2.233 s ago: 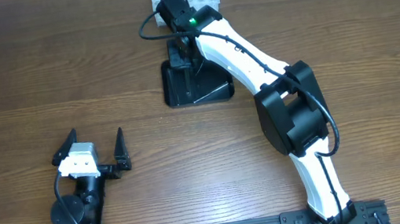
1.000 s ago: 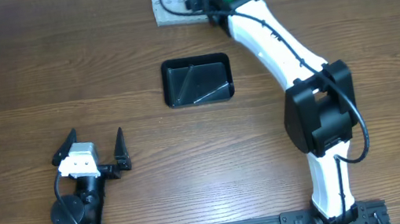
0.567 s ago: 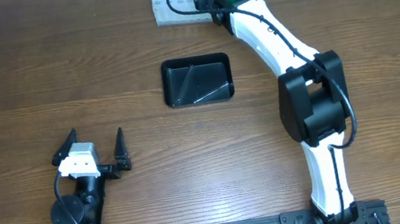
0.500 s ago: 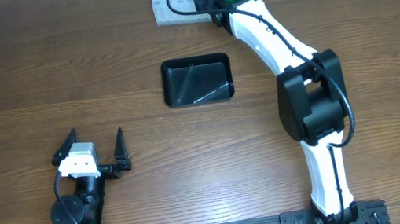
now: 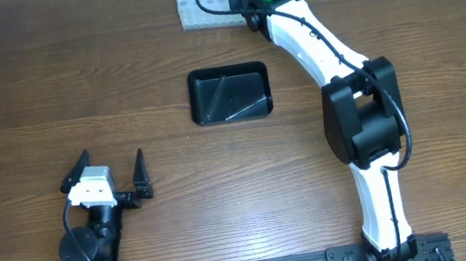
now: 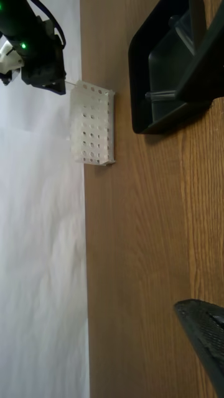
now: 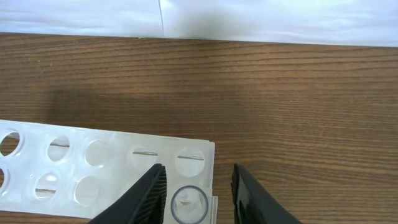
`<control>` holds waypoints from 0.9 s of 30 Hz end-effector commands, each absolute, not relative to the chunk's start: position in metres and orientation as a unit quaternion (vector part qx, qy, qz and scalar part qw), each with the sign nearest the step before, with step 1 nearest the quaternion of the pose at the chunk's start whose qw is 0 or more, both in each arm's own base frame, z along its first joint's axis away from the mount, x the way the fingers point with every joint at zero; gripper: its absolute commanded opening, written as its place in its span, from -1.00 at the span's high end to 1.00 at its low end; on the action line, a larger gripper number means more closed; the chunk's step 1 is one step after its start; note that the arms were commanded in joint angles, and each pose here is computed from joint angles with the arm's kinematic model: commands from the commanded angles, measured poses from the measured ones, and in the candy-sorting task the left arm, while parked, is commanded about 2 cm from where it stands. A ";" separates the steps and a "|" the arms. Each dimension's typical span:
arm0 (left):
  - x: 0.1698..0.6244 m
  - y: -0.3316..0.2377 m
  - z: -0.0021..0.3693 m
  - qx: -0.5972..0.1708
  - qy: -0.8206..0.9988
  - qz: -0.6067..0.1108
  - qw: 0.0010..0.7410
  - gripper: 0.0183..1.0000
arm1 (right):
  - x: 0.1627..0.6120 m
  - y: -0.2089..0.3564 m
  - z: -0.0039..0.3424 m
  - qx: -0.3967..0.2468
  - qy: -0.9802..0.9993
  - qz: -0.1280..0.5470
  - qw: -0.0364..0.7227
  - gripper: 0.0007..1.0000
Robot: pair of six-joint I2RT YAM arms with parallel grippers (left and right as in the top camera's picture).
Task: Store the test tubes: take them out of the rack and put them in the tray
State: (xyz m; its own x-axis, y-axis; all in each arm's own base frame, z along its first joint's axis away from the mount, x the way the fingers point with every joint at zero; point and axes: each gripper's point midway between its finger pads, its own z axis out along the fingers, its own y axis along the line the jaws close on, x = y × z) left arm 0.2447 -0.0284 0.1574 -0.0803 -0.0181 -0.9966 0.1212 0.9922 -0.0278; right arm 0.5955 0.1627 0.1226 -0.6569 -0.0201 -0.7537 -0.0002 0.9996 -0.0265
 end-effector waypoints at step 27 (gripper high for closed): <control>0.245 -0.028 0.156 0.039 0.733 -0.048 0.678 -1.00 | 0.601 0.170 0.158 0.011 0.894 0.028 0.448 0.85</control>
